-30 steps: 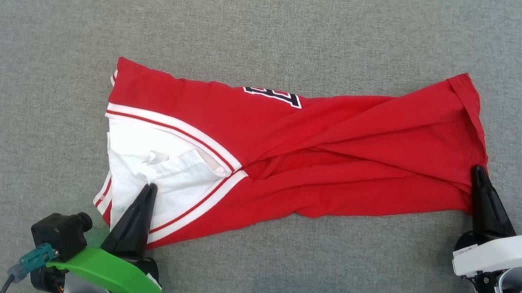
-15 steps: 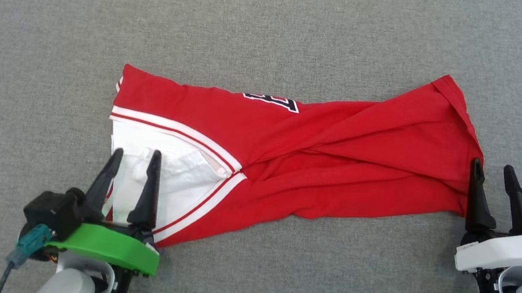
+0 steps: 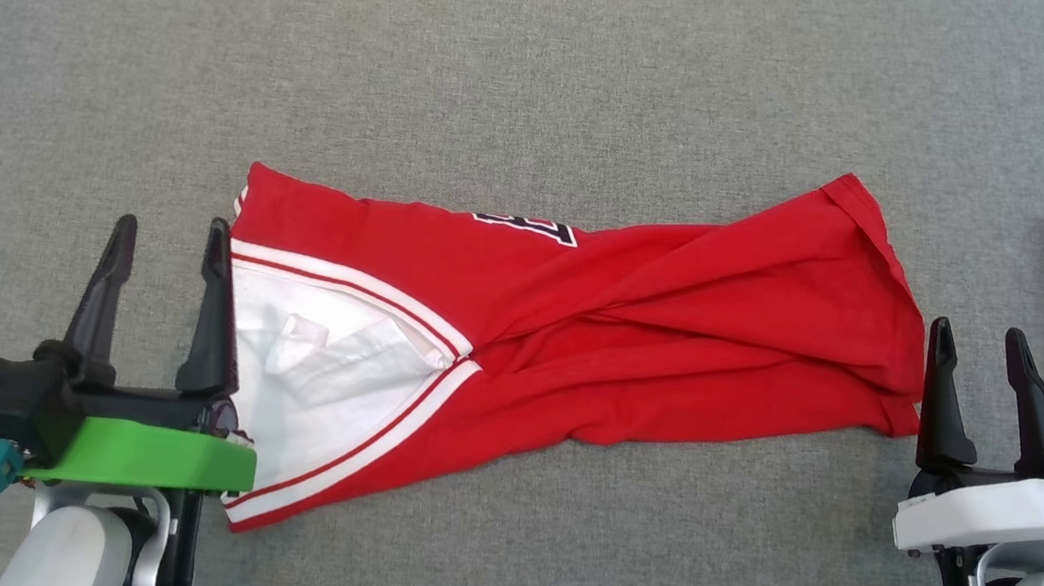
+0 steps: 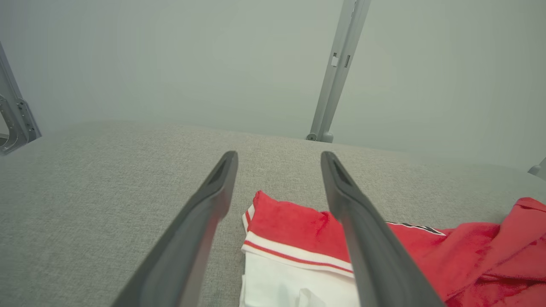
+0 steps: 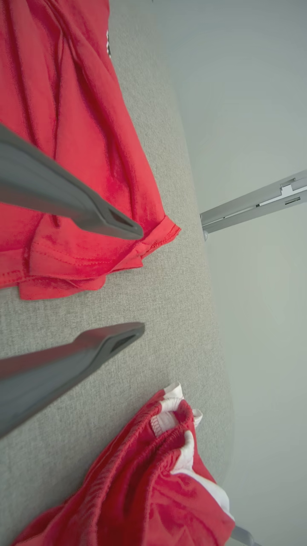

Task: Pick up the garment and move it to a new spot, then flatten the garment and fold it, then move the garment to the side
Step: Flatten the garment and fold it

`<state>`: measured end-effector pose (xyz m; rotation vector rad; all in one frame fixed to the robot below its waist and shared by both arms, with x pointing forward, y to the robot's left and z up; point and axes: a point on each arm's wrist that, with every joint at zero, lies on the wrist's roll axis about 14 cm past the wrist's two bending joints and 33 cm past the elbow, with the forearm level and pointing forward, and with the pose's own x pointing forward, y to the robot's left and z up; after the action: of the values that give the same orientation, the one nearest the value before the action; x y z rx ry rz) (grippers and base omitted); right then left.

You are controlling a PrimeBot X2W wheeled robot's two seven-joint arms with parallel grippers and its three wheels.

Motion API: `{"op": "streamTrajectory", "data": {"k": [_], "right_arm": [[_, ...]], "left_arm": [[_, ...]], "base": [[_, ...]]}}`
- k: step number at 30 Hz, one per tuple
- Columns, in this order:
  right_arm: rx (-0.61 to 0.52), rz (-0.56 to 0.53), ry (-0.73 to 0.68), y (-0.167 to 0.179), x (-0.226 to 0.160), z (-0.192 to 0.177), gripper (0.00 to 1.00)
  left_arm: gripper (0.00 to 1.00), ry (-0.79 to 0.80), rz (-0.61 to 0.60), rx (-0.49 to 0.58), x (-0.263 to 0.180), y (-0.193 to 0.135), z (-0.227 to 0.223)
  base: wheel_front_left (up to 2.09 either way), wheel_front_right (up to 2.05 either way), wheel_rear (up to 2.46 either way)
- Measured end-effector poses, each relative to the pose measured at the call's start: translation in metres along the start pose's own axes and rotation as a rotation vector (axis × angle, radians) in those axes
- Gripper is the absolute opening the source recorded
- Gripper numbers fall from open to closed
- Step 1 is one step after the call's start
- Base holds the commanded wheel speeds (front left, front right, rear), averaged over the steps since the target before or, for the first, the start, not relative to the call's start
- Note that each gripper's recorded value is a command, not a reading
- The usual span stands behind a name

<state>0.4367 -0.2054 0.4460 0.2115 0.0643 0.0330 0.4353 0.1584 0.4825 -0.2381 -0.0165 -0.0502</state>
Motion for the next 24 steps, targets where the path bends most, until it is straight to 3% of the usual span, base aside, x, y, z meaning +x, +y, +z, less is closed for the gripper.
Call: {"op": "streamTrajectory", "data": {"k": [10, 24], "right_arm": [[-0.016, 0.024, 0.002, 0.005, -0.001, 0.003, 1.0], [-0.018, 0.024, 0.088, -0.003, 0.022, -0.018, 1.0]], "left_arm": [[1.0, -0.04, 0.035, 0.074, -0.012, 0.018, 0.015], [1.0, -0.003, 0.045, 0.052, -0.02, 0.022, 0.002]], "base": [[0.0, 0.0, 0.0], [0.0, 0.0, 0.0]]}}
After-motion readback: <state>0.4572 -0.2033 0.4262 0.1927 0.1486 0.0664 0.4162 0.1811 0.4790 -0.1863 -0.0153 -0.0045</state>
